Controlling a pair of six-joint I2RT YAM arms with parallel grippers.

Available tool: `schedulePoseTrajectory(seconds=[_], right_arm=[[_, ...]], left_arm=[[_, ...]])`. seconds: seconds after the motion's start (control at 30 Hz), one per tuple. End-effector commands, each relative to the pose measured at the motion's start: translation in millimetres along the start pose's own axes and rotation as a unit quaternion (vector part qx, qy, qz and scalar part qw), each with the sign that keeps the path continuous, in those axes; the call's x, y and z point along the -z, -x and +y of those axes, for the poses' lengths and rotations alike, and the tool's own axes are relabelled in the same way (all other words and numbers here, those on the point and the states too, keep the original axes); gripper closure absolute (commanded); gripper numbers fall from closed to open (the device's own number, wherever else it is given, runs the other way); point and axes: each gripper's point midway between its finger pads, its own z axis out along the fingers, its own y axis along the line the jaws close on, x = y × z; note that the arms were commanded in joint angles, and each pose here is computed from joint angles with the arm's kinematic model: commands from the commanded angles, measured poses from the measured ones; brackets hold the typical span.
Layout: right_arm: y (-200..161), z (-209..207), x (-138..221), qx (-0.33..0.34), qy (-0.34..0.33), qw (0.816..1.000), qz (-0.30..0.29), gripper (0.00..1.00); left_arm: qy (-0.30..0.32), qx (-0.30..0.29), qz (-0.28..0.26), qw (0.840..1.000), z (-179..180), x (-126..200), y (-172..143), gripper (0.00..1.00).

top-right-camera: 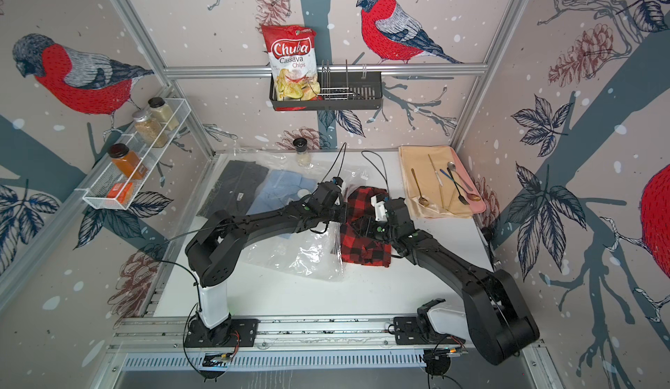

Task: Place the folded shirt into the vacuum bag
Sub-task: Place the shirt in the vacuum bag.

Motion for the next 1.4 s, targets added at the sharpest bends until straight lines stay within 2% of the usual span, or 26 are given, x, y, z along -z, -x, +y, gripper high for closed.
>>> schedulePoseTrajectory(seconds=[0.0,0.2,0.37,0.67,0.87,0.93,1.03,1.1,1.13,1.23,1.37], right_arm=[[22,-34,22,-0.019,-0.052,0.998,-0.035,0.45],[73,-94,54,-0.075,-0.085,0.988,-0.108,0.41],[88,-123,36,-0.100,-0.081,0.987,-0.092,0.41],[87,-164,-6,-0.128,-0.102,0.985,-0.051,0.40],[74,-162,-40,-0.117,-0.096,0.988,-0.004,0.41],[71,-158,-48,-0.113,-0.090,0.990,0.006,0.50],[74,-145,-50,-0.102,-0.076,0.992,0.002,0.69],[77,-133,-48,-0.091,-0.070,0.993,-0.003,0.86],[79,-127,-48,-0.086,-0.065,0.994,-0.005,0.90],[83,-105,-47,-0.066,-0.049,0.997,-0.010,0.96],[83,-80,-53,-0.050,-0.029,0.998,-0.013,0.97]], left_arm=[[0.009,-0.012,0.000,1.000,-1,-2,3,1.00],[0.025,-0.024,0.004,0.999,-1,-5,4,1.00],[0.029,-0.030,0.014,0.999,-1,-10,3,1.00],[0.038,-0.041,0.032,0.998,0,-22,2,1.00],[0.041,-0.049,0.043,0.997,-1,-30,3,1.00],[0.041,-0.050,0.044,0.997,-2,-31,3,1.00],[0.041,-0.051,0.045,0.997,-2,-31,3,1.00],[0.042,-0.052,0.043,0.997,-3,-31,5,1.00],[0.042,-0.052,0.043,0.997,-3,-30,5,1.00],[0.040,-0.053,0.038,0.997,-5,-28,9,1.00],[0.037,-0.053,0.032,0.997,-8,-24,14,1.00]])
